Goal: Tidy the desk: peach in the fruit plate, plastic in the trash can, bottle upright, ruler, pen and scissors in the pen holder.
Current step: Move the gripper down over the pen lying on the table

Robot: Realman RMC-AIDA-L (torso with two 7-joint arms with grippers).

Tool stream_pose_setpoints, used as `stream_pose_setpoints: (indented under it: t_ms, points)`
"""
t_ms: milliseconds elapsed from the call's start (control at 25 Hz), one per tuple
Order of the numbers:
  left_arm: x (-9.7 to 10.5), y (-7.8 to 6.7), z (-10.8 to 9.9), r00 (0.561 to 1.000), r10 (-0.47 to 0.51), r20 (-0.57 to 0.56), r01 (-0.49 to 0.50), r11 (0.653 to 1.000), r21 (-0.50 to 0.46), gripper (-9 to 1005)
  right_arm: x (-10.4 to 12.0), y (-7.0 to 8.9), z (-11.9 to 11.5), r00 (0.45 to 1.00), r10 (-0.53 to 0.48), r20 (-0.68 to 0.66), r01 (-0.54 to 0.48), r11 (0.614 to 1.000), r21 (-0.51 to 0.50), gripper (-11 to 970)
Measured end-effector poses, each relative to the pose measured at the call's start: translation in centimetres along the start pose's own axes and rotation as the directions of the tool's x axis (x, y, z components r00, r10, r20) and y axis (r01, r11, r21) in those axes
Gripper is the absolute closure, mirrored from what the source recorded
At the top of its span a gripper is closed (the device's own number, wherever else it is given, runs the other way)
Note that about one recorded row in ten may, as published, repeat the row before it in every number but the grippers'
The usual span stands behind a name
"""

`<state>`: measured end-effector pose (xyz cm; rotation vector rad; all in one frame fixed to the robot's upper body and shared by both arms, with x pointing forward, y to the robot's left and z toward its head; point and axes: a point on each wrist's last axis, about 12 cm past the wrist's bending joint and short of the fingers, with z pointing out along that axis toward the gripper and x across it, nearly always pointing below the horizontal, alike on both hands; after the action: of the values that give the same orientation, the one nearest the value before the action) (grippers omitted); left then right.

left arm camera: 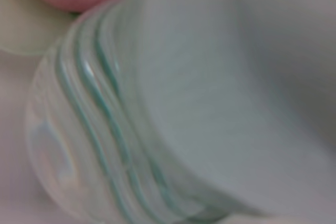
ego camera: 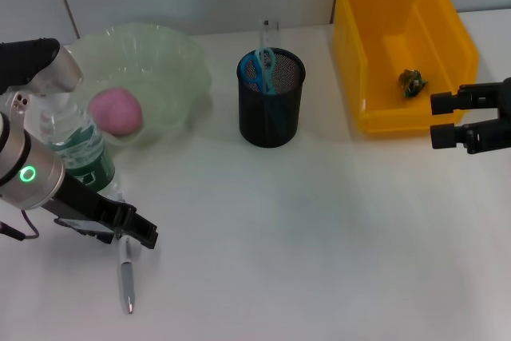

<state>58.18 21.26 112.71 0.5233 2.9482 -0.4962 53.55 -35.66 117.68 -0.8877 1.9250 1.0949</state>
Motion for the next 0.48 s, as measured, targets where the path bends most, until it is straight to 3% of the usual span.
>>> stream_pose_setpoints:
  t_ms: [480]
  points:
    - [0.01, -0.28, 0.14, 1.000, 0.008, -0.004, -0.008, 1.000, 0.008, 315, 0.05, 0.10, -0.01, 1.000, 0.002, 0.000, -0.002, 1.000, -0.008, 128]
